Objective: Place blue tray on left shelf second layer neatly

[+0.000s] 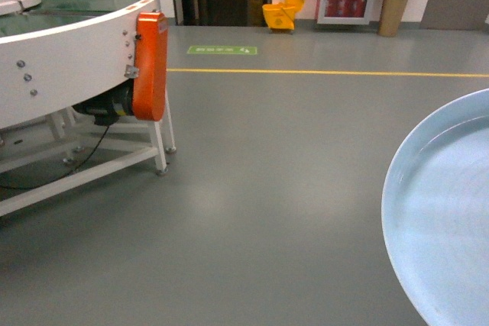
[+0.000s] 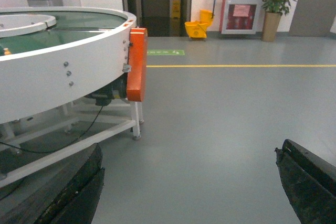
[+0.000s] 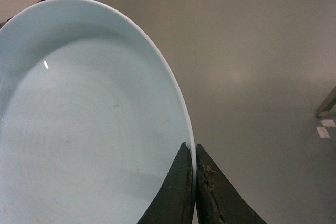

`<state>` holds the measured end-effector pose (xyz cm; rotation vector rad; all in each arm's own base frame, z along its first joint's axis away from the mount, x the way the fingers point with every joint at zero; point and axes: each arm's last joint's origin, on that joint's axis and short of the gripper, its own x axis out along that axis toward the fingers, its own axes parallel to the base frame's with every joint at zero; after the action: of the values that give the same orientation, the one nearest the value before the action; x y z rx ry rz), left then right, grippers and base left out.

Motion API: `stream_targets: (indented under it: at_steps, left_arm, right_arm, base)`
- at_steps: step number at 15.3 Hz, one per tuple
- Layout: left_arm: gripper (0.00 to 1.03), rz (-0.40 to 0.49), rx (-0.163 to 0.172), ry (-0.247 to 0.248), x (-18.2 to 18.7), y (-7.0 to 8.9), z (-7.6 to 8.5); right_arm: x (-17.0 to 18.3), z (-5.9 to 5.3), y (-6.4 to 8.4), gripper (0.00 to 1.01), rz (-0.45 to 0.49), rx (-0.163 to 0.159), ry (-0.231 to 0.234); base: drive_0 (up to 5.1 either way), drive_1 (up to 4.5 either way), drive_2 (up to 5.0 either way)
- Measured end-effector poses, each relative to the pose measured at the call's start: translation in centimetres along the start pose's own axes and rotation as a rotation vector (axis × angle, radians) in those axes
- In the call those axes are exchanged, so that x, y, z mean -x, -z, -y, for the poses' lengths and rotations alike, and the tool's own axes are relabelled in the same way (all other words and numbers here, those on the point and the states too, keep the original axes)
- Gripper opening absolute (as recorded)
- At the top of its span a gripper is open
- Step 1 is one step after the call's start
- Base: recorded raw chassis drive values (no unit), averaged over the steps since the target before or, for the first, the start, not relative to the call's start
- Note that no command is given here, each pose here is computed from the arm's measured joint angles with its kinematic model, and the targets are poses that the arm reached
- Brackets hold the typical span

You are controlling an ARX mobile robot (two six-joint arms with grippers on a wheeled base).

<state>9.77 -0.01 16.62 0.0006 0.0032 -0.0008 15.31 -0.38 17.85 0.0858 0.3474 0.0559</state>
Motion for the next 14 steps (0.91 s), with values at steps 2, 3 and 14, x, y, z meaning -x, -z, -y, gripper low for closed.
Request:
stream_targets:
  at_steps: [2, 3, 14]
  left_arm:
    - [0.98, 0.0, 0.0, 0.0, 0.0, 0.0, 0.0]
    - [0.98, 0.0, 0.0, 0.0, 0.0, 0.0, 0.0]
    - [0.98, 0.0, 0.0, 0.0, 0.0, 0.0, 0.0]
  right_arm:
    - [0.0, 0.0, 0.0, 0.02, 0.0, 0.0, 0.0]
    - [0.0, 0.0, 0.0, 0.02, 0.0, 0.0, 0.0]
    - [0.0, 0.0, 0.0, 0.02, 0.0, 0.0, 0.0]
  base:
    - [-1.7, -1.66, -1.7]
    - [-1.6, -1.6, -1.6]
    - [-1.6, -1.57, -1.6]
